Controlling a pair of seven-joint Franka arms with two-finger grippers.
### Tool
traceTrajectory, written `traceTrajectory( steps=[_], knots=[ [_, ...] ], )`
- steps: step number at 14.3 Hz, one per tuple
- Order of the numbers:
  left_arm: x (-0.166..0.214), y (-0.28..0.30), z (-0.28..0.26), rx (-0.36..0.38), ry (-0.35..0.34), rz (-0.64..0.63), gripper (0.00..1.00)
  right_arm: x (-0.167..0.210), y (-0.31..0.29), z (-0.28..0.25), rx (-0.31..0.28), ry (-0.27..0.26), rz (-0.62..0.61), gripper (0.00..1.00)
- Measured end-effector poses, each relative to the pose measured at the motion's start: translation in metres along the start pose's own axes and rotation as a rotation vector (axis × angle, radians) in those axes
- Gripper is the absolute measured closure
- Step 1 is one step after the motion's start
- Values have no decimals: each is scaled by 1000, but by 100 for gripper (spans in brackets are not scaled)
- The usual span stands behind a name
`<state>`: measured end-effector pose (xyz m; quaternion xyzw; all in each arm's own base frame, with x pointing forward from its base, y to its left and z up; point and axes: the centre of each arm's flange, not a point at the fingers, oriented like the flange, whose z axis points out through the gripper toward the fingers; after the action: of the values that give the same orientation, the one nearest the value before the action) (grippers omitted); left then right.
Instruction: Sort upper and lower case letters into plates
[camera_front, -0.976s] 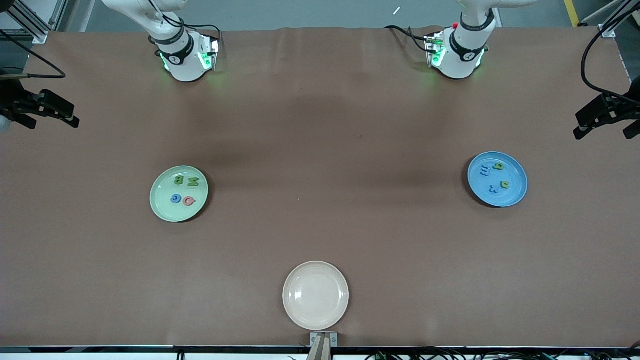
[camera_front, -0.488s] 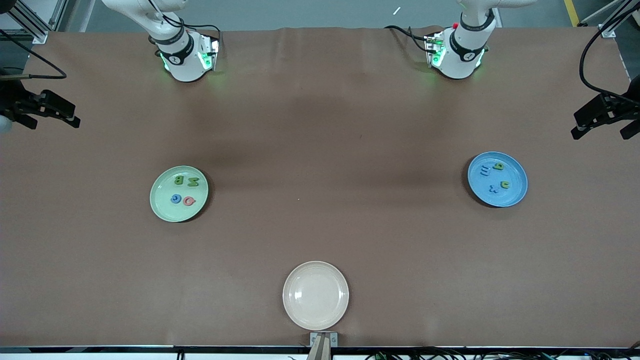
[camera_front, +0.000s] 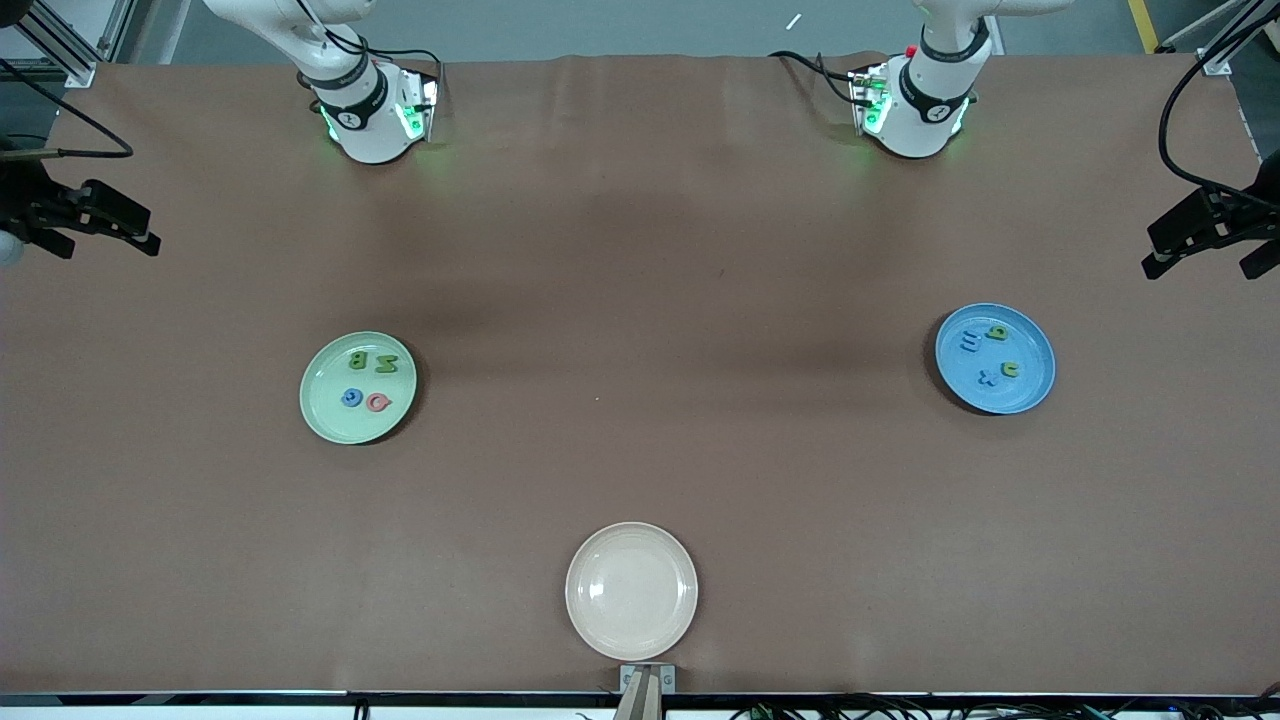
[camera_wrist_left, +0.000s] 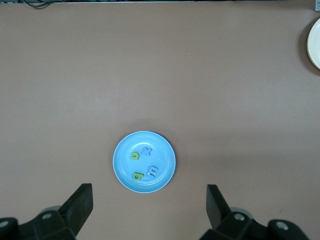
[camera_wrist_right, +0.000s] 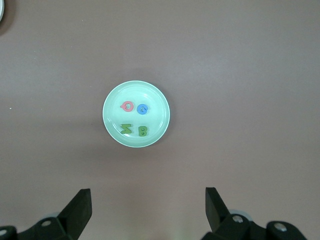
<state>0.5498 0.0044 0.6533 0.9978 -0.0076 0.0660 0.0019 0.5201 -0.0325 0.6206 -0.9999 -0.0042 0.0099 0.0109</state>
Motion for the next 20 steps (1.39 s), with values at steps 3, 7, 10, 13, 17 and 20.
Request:
traceTrajectory(
  steps=[3,7,10,13,17,20],
  knots=[
    [-4,0,3,-2,-36,-4,0,0,0,0,0,0,0,0],
    [-13,7,9,-2,-115,-34,0,0,-1,0,0,0,-1,0],
    [-14,9,10,-2,-123,-35,0,0,0,0,0,-1,-1,0],
    [-14,9,10,-5,-124,-35,0,0,0,0,0,-1,0,0],
    [-14,11,10,-34,-124,-40,0,0,1,0,0,-3,2,0],
    [-14,10,10,-34,-124,-41,0,-1,1,1,1,-5,2,0]
  ],
)
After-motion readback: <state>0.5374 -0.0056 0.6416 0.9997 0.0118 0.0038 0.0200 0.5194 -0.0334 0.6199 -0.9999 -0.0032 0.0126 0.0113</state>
